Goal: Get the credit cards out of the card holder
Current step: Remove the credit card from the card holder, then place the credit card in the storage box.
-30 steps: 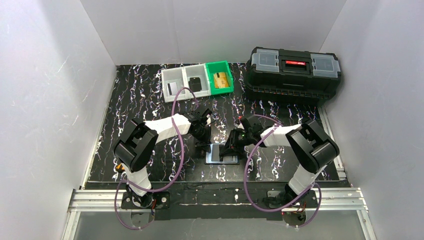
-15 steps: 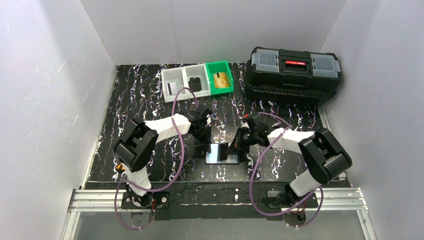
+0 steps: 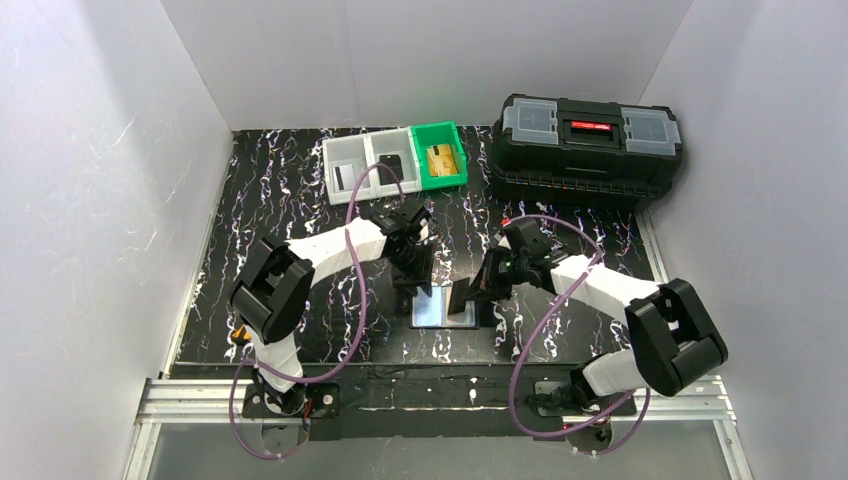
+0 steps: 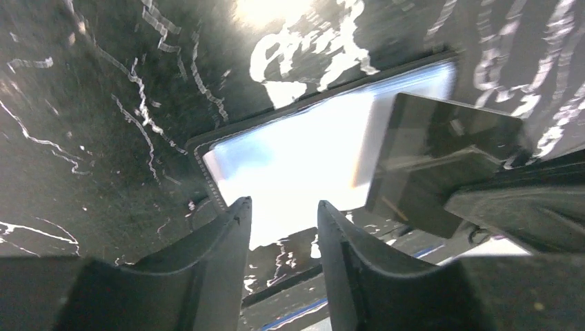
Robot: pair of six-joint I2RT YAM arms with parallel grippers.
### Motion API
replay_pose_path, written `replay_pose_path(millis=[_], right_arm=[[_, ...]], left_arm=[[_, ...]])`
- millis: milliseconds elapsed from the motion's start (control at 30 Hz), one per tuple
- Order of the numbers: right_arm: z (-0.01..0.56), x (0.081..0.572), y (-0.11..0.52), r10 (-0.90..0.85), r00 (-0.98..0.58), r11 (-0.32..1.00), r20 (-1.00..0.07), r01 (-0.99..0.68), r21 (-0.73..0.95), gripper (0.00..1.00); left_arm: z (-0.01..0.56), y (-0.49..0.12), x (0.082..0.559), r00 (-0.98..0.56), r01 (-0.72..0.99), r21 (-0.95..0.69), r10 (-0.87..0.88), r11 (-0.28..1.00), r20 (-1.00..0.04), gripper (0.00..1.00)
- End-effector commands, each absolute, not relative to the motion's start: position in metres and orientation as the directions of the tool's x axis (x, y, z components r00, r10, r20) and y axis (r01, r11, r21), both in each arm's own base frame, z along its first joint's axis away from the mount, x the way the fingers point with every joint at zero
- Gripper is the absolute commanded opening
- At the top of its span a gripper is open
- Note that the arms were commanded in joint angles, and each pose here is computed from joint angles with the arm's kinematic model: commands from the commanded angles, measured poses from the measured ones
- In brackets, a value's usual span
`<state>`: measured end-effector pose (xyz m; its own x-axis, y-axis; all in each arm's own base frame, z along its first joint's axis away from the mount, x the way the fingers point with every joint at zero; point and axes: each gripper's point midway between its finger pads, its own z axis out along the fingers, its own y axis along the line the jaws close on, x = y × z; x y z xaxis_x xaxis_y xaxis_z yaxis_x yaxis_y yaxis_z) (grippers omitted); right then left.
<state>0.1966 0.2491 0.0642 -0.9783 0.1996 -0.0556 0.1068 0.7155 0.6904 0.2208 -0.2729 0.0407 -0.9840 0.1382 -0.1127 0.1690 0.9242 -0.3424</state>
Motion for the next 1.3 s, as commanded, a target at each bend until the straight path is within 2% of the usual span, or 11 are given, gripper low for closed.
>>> replay_pose_path(millis=[0, 167, 233, 367, 533, 733, 933, 1000, 1167, 1267], right_arm=[[0.109, 0.214, 0.249, 0.200, -0.969, 0.686, -0.144, 0.033, 0.727, 0.01], [0.148, 0.223, 0.249, 0.215, -0.961, 0.619, -0.172, -0.002, 0.786, 0.01], [0.164, 0.227, 0.251, 0.216, -0.960, 0.575, -0.177, -0.021, 0.818, 0.01], [0.201, 0.233, 0.257, 0.209, -0.962, 0.454, -0.175, -0.063, 0.889, 0.01], [0.238, 0.237, 0.265, 0.198, -0.966, 0.323, -0.165, -0.094, 0.942, 0.01], [0.262, 0.241, 0.275, 0.183, -0.973, 0.198, -0.142, -0.105, 0.975, 0.01], [0.265, 0.243, 0.278, 0.173, -0.976, 0.171, -0.130, -0.100, 0.980, 0.01], [0.262, 0.244, 0.279, 0.171, -0.977, 0.174, -0.124, -0.094, 0.980, 0.01], [0.256, 0.244, 0.281, 0.167, -0.979, 0.177, -0.117, -0.087, 0.980, 0.01], [0.254, 0.244, 0.281, 0.166, -0.979, 0.178, -0.115, -0.085, 0.980, 0.01]], left_arm=[[0.109, -0.280, 0.239, -0.963, 0.228, -0.390, 0.147, 0.892, -0.225, 0.44], [0.160, -0.280, 0.251, -0.960, 0.218, -0.531, 0.083, 0.819, -0.267, 0.66], [0.179, -0.280, 0.254, -0.962, 0.209, -0.614, 0.047, 0.761, -0.269, 0.72], [0.212, -0.280, 0.257, -0.968, 0.190, -0.758, -0.011, 0.624, -0.252, 0.73], [0.230, -0.282, 0.255, -0.976, 0.177, -0.841, -0.018, 0.511, -0.217, 0.73], [0.239, -0.295, 0.252, -0.990, 0.117, -0.920, -0.027, 0.374, -0.136, 0.70], [0.250, -0.303, 0.255, -0.992, 0.106, -0.956, -0.031, 0.272, -0.119, 0.62], [0.251, -0.305, 0.257, -0.993, 0.103, -0.963, -0.034, 0.251, -0.115, 0.57], [0.248, -0.309, 0.258, -0.996, 0.070, -0.974, -0.036, 0.214, -0.079, 0.36], [0.244, -0.309, 0.256, -0.997, 0.060, -0.975, -0.030, 0.213, -0.068, 0.27]])
